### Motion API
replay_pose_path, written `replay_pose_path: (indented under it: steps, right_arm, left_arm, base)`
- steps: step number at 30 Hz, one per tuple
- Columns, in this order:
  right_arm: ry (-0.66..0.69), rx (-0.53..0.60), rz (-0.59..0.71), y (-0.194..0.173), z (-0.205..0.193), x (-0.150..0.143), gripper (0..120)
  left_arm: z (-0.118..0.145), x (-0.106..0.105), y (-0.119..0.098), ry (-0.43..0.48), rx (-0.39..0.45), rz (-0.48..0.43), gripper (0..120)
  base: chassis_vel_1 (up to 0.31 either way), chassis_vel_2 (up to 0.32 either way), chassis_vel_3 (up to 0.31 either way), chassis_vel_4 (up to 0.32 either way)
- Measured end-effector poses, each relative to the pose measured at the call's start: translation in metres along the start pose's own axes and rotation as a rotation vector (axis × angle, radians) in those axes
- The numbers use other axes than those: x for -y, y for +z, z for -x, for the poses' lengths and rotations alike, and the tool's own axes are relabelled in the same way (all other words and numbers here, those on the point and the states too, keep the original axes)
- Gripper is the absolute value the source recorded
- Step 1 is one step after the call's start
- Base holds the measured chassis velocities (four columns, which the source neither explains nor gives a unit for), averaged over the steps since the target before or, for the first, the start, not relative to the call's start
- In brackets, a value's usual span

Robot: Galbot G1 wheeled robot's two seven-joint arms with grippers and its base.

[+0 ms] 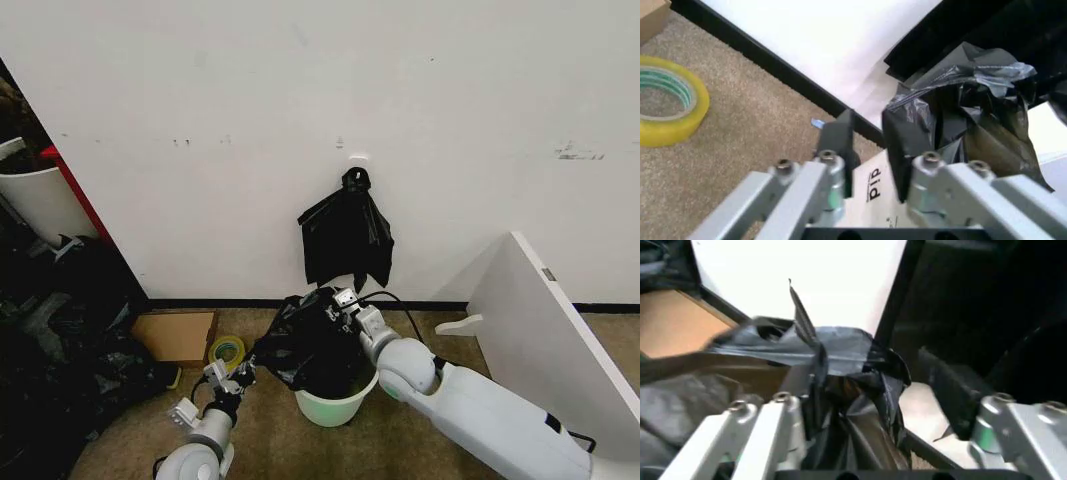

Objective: Place the garbage bag over the trash bin.

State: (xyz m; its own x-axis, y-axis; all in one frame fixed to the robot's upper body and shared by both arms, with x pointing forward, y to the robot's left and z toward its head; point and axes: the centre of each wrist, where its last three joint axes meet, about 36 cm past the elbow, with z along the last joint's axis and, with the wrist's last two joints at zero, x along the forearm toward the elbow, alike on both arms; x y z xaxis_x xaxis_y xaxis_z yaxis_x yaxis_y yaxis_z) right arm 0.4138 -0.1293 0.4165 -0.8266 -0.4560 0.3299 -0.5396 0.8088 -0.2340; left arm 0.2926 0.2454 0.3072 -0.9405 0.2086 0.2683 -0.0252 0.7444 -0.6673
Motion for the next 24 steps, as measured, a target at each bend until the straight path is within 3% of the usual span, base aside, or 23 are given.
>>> replay_pose_path:
  steps: [7, 13, 18, 23, 24]
  right_arm:
    - [-0.004, 0.006, 0.033, 0.001, -0.023, -0.008, 84]
    - [-0.004, 0.005, 0.052, 0.008, -0.029, -0.013, 98]
    - [0.020, 0.021, 0.082, 0.005, -0.032, -0.011, 100]
    - [0.091, 0.033, 0.116, 0.000, -0.042, 0.003, 100]
    - [0.091, 0.033, 0.116, 0.000, -0.042, 0.003, 100]
  left_arm:
    - [-0.028, 0.005, -0.015, -0.014, 0.014, 0.037, 53]
    - [-0.057, 0.007, -0.031, -0.025, 0.022, 0.100, 73]
    - [-0.067, 0.019, -0.041, 0.002, 0.028, 0.156, 90]
    - [-0.057, 0.059, -0.050, 0.104, -0.035, 0.216, 100]
    - [-0.057, 0.059, -0.050, 0.104, -0.035, 0.216, 100]
  base:
    - [0.000, 0.000, 0.000, 0.000]
    - [0.000, 0.000, 0.000, 0.000]
    - [0.000, 0.000, 0.000, 0.000]
    - [0.000, 0.000, 0.000, 0.000]
    - [0.000, 0.000, 0.000, 0.000]
